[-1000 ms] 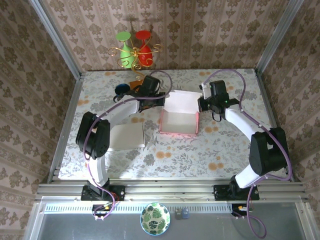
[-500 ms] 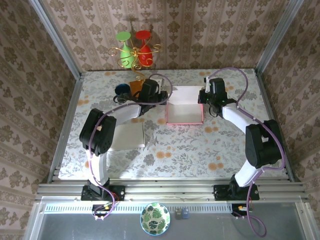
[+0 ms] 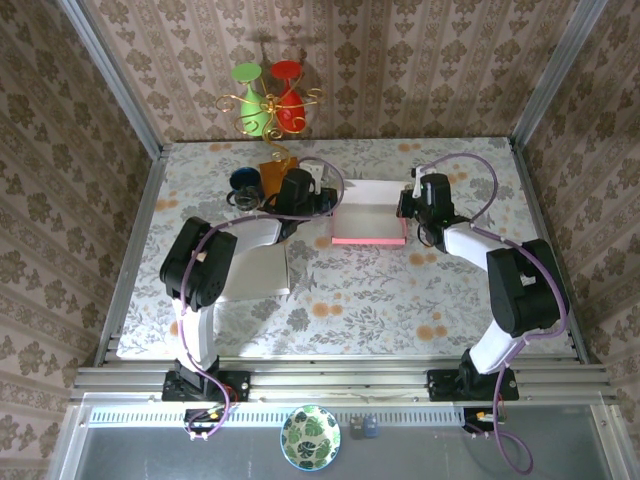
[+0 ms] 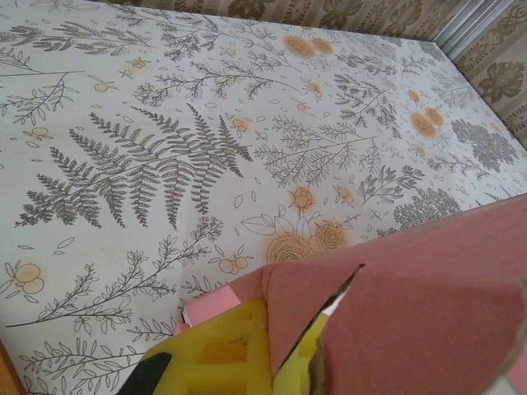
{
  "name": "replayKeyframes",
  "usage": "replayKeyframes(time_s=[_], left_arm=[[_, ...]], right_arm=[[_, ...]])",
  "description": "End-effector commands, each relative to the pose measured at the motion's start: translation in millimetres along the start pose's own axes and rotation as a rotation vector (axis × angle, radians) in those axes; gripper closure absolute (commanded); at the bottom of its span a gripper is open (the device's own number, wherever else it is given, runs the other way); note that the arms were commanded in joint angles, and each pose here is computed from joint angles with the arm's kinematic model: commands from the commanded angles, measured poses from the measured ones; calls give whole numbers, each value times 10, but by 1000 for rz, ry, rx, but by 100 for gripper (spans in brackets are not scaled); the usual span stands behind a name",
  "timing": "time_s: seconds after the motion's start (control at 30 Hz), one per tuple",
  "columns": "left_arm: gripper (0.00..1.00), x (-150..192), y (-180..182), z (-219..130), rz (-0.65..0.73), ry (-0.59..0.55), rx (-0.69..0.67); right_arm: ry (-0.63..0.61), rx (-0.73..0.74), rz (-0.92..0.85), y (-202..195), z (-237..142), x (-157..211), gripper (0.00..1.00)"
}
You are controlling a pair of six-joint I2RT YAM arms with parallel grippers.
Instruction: Fold the paper box
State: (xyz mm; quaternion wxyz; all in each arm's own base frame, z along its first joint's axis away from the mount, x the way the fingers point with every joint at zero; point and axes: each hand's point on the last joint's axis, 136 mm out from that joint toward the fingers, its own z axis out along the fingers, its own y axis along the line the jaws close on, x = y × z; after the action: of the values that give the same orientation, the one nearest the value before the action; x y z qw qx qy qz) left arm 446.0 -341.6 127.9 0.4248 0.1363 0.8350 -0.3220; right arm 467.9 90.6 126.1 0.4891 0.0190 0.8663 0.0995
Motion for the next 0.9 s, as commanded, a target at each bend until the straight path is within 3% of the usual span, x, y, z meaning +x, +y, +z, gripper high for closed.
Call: replayKeyframes(time_s=[0.0, 0.37, 0.63, 0.87], left_arm=[[100, 85, -295, 38, 2, -6, 131], [100, 373, -213, -35, 4, 39, 93], [100, 480, -155, -83, 64, 43, -38], [100, 515, -120, -144, 98, 14, -149]], right_arm=[[16, -62, -6, 130, -40, 156, 100], [125, -30, 41, 93, -74, 261, 100], [241, -13, 235, 150, -395, 256, 61], [315, 43, 529, 148, -840, 347, 51]])
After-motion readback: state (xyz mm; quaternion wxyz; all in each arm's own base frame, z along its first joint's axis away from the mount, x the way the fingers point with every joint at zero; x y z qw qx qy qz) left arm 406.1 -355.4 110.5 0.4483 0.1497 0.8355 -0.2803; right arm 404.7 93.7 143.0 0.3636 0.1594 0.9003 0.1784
